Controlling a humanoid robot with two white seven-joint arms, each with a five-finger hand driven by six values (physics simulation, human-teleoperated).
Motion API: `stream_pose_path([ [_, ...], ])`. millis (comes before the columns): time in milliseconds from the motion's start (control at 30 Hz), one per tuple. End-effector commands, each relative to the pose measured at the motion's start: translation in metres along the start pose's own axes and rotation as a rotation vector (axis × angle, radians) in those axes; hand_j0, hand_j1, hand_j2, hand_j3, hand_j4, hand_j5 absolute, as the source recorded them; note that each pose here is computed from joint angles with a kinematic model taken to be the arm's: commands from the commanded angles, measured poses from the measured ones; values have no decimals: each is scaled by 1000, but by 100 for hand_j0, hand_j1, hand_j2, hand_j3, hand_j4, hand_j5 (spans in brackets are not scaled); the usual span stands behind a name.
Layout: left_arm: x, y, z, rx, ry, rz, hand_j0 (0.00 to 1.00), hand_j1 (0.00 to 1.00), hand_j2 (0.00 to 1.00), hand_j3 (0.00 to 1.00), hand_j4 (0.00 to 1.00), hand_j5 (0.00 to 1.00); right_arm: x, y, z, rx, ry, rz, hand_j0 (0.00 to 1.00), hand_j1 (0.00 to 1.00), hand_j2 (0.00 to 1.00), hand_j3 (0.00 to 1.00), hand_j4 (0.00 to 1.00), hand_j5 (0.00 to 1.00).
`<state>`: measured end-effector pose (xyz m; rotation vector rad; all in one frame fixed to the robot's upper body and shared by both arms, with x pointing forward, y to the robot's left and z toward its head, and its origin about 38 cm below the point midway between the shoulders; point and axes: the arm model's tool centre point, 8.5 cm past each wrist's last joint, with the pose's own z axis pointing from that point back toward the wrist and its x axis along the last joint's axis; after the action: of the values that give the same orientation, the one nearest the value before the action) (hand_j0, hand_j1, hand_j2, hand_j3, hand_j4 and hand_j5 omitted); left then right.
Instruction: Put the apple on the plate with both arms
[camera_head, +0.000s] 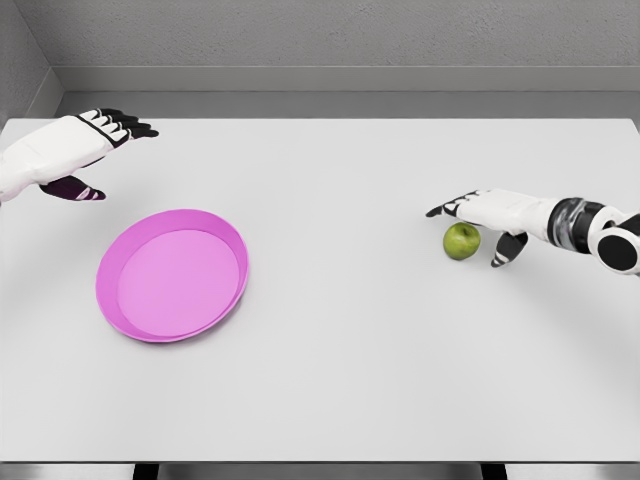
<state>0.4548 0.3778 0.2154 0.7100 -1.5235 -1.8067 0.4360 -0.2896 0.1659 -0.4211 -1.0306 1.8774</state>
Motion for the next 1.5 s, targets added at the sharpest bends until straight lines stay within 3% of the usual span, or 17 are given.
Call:
stream_pose_path([
  [0,-1,1,1,3,2,4,100,100,100,100,100,100,-1,1,0,2,1,0,98,98,98,98,98,98],
  [133,-1,1,1,-4,3,-9,100,100,100,100,100,100,0,4,0,32,-3,2,61,61,61,61,61,61],
  [367,-1,2,1,-1,5,-11,100,100,100,100,100,100,2,9,-2,47,-7,4,52,52,52,52,52,52],
  [800,-2,2,2,-1,5,-10,100,100,100,100,100,100,4,-8,3,13,-11,23,51,51,51,51,51,51],
  [1000,-1,2,2,0,4,-11,100,100,100,100,100,100,18,-19,7,-14,-44,53,50,50,50,50,50,50],
  [1067,-2,3,2,0,5,-11,100,100,100,100,100,100,25,-22,8,-23,-64,64,50,50,50,50,50,50],
  [1467,-2,4,2,4,6,-12,100,100,100,100,100,100,111,-42,-10,-94,-287,122,50,50,50,50,50,50],
])
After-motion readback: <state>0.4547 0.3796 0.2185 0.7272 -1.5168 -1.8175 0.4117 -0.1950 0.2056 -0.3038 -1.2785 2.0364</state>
